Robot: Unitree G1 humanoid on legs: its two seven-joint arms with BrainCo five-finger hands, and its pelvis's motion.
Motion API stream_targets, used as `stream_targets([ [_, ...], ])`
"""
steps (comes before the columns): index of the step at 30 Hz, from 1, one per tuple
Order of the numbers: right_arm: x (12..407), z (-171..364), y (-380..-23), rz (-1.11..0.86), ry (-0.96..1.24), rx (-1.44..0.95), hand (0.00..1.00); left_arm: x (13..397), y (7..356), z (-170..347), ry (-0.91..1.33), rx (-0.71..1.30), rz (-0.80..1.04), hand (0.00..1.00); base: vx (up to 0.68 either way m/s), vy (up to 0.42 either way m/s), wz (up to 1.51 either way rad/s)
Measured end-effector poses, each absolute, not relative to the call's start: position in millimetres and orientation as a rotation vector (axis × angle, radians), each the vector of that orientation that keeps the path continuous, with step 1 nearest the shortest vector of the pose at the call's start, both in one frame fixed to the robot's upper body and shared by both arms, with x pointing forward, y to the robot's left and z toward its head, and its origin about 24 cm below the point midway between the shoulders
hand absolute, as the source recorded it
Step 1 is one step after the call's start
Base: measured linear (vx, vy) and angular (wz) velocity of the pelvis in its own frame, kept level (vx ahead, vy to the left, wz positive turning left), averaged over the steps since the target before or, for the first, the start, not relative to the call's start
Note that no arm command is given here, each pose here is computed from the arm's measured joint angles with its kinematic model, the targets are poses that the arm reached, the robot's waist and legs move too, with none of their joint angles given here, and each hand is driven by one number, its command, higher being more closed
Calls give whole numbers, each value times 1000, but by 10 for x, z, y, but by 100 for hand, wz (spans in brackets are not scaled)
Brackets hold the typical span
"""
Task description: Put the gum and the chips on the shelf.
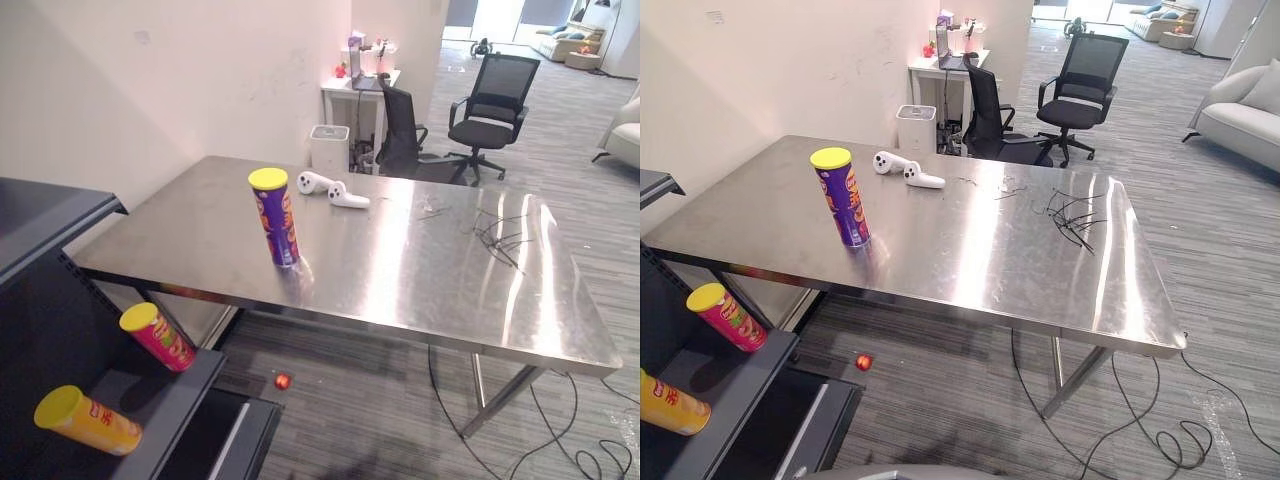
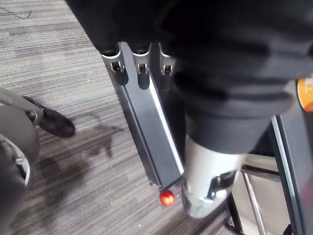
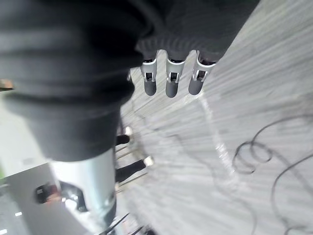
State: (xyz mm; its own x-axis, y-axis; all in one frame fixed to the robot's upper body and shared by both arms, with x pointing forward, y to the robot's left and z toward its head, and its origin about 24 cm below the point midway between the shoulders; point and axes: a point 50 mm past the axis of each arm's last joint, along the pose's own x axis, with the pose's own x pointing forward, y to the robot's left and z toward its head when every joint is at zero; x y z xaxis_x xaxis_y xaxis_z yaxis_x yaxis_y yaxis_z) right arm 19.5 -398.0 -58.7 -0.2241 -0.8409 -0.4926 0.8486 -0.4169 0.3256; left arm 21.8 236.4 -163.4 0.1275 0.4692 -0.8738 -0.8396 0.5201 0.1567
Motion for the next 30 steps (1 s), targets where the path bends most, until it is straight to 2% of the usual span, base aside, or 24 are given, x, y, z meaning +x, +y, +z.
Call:
stream_targets([
  [3,551,-56,-4198,-1771,-248,647,0,268,2327,-1635,1077,-397,939,0,18,3,1],
  [5,882,460,-4242,-1615,-419,537,0,292,2303,-1634,1090,-376,903,0,82,12,3],
  [8,1236,967,-4152,-1440,-575,428,0,301,2266,-1638,1110,-356,867,0,73,4,1],
  [9,1469,1246,-4019,-1298,-668,371,0,322,2247,-1638,1113,-336,842,0,64,-4,4],
  [11,1602,1358,-3910,-1206,-699,343,0,320,2241,-1639,1115,-334,839,0,45,-11,4],
  [12,1774,1430,-3777,-1074,-700,318,0,328,2253,-1634,1110,-327,838,0,41,-15,6],
  [15,2042,1422,-3559,-855,-629,256,0,333,2259,-1631,1114,-295,818,0,34,-20,14],
  [17,2296,1328,-3319,-617,-503,201,0,361,2271,-1623,1113,-241,776,0,5,1,25],
  [20,2569,1131,-3133,-416,-346,180,0,352,2270,-1623,1117,-224,763,0,-4,-1,35],
  [26,3042,1208,-2834,-199,-249,112,0,389,2275,-1610,1088,-213,755,0,-41,-30,45],
  [30,3213,1323,-2750,-155,-241,98,0,389,2280,-1601,1075,-210,755,0,-48,-11,47],
])
